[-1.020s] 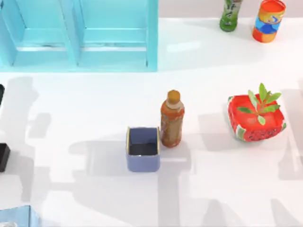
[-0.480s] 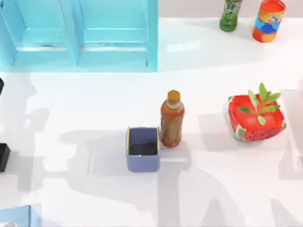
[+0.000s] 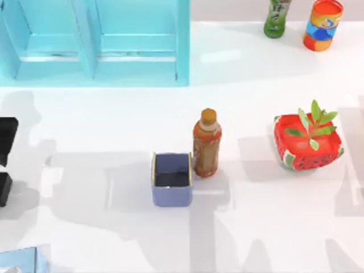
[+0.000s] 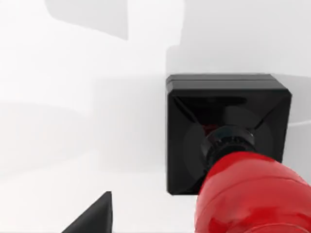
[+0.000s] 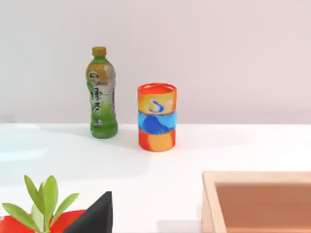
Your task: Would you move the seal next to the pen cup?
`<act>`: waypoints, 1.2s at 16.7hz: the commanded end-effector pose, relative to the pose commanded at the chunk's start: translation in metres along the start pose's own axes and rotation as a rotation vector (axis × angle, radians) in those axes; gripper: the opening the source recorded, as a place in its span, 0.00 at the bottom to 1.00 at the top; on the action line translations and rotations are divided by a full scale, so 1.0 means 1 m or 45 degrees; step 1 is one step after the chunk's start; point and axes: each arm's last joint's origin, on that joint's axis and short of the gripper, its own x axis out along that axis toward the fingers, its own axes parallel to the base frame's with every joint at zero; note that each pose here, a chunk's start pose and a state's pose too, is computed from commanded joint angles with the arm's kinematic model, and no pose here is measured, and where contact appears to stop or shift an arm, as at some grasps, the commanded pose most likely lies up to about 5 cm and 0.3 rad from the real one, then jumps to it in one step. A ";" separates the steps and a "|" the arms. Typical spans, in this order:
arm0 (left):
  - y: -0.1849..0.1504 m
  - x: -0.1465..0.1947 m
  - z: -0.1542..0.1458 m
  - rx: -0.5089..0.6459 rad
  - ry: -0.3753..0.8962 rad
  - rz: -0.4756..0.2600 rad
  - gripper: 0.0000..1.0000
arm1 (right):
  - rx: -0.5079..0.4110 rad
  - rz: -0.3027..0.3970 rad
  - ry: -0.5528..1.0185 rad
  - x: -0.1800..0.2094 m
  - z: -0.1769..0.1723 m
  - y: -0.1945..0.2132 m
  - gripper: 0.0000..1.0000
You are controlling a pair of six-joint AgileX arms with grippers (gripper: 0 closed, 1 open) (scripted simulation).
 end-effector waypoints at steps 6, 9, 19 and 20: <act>0.000 0.042 -0.005 0.000 0.010 -0.002 1.00 | 0.000 0.000 0.000 0.000 0.000 0.000 1.00; 0.000 0.042 -0.005 0.000 0.010 -0.002 1.00 | 0.000 0.000 0.000 0.000 0.000 0.000 1.00; 0.000 0.042 -0.005 0.000 0.010 -0.002 0.25 | 0.000 0.000 0.000 0.000 0.000 0.000 1.00; 0.000 0.042 -0.005 0.000 0.010 -0.002 0.17 | 0.000 0.000 0.000 0.000 0.000 0.000 1.00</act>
